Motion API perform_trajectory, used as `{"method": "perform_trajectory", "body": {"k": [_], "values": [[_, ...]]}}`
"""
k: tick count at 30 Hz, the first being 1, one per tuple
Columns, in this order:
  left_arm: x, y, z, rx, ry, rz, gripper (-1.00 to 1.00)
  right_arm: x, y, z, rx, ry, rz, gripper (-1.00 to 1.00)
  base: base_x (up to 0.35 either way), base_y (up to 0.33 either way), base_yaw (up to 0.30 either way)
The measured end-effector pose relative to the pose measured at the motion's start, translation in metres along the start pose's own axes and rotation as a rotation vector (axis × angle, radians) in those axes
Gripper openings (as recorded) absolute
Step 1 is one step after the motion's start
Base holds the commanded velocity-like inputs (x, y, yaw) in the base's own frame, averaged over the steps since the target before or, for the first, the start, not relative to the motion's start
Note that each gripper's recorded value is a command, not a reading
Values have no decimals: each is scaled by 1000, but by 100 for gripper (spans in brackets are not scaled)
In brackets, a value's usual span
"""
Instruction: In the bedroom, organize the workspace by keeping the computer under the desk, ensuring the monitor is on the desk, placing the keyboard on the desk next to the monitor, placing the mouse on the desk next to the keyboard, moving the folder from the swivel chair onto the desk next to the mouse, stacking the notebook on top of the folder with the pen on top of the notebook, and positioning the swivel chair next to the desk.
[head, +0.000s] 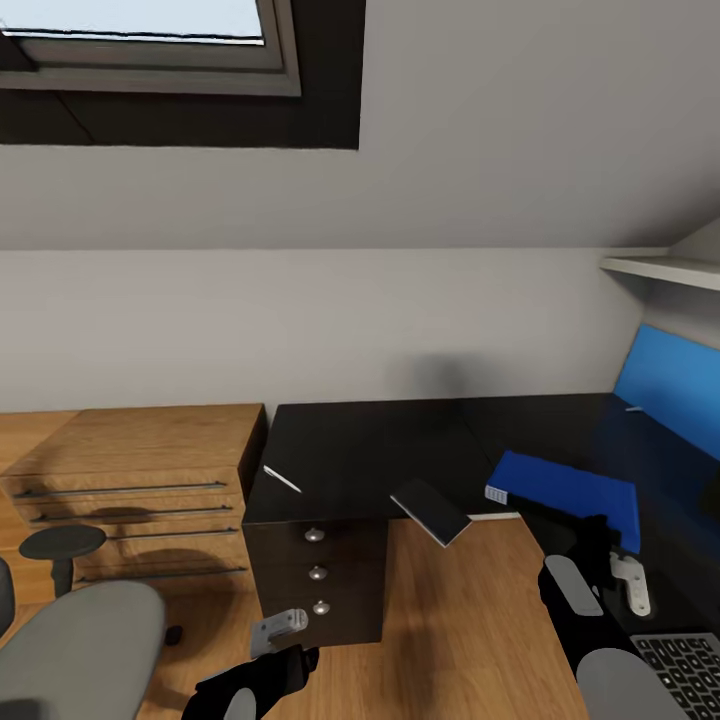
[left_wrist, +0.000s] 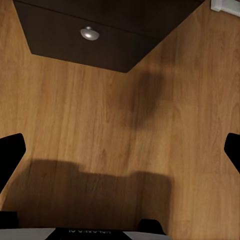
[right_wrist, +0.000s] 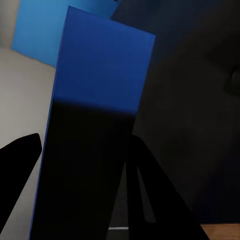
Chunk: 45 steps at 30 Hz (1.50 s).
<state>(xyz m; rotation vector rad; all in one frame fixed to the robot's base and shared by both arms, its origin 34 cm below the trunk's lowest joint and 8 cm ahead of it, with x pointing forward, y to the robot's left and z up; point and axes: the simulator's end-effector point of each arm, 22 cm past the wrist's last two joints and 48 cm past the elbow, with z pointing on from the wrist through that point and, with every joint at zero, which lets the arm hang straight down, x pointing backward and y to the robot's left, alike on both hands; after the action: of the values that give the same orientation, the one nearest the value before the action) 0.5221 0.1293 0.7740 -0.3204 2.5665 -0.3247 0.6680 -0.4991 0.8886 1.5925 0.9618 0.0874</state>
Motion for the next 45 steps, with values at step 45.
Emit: {"method": "perform_trajectory", "body": {"k": [45], "values": [[21,12,37,-3,12,2,100,17,-19,12,-24,-10,22,-100,0,0,0]]}}
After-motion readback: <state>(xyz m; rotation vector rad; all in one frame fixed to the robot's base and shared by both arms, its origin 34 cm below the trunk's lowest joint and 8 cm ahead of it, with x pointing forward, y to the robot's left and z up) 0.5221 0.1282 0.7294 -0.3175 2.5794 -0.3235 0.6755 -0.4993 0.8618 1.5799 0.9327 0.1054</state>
